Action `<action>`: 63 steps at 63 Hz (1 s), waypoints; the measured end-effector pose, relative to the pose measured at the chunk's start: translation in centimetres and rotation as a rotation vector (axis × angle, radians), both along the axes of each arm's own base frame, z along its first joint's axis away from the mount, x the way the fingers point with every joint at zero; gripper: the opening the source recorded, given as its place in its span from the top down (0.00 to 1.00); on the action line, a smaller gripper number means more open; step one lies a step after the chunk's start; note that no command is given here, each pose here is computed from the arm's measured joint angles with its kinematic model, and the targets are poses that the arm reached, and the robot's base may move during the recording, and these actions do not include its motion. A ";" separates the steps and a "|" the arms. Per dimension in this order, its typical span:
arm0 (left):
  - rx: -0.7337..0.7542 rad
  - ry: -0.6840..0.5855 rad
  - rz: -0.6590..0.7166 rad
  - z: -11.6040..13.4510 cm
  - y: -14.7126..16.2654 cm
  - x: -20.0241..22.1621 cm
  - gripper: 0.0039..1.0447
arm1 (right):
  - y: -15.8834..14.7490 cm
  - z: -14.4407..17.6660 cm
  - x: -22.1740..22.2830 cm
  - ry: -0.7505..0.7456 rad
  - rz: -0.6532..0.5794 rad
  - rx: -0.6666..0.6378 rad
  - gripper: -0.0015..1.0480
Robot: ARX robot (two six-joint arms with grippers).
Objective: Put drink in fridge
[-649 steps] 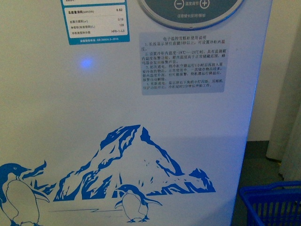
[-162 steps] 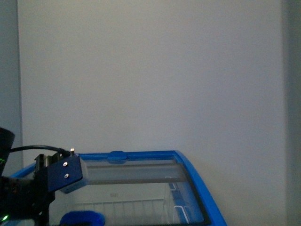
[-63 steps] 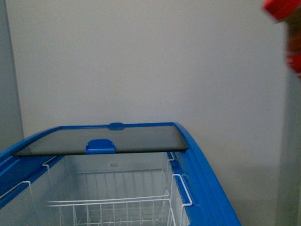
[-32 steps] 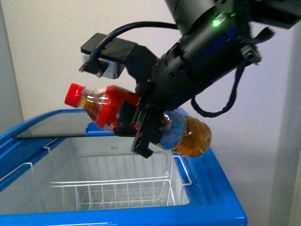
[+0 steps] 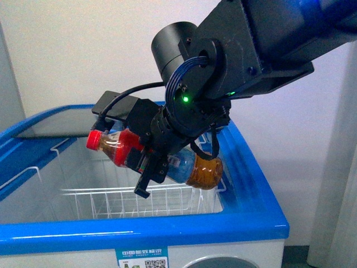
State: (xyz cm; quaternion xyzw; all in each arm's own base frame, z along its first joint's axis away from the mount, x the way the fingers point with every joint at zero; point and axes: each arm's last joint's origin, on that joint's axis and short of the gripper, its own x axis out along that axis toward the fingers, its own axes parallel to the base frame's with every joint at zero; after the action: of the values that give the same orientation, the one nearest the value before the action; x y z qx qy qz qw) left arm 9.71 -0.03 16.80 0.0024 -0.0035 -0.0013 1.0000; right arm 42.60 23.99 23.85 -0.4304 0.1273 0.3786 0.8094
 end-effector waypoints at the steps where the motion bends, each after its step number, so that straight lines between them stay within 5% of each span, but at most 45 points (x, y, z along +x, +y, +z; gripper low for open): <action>1: 0.000 0.000 0.000 0.0 0.0 0.0 0.98 | 0.1 -0.2 0.0 0.003 -0.002 -0.003 0.61; 47: 0.000 0.000 0.000 0.0 0.0 0.0 0.98 | 3.2 -9.3 4.2 -0.005 -0.221 -0.037 0.61; 63: 0.000 0.000 0.000 0.0 0.0 0.0 0.98 | 3.2 -9.2 3.8 -0.007 -0.190 -0.034 0.24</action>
State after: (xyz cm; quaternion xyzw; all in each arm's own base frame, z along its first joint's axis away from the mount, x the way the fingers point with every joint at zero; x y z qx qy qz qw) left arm 9.71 -0.03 16.80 0.0024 -0.0035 -0.0013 1.0000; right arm 46.40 27.23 14.68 -0.4315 0.1712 0.2963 0.8347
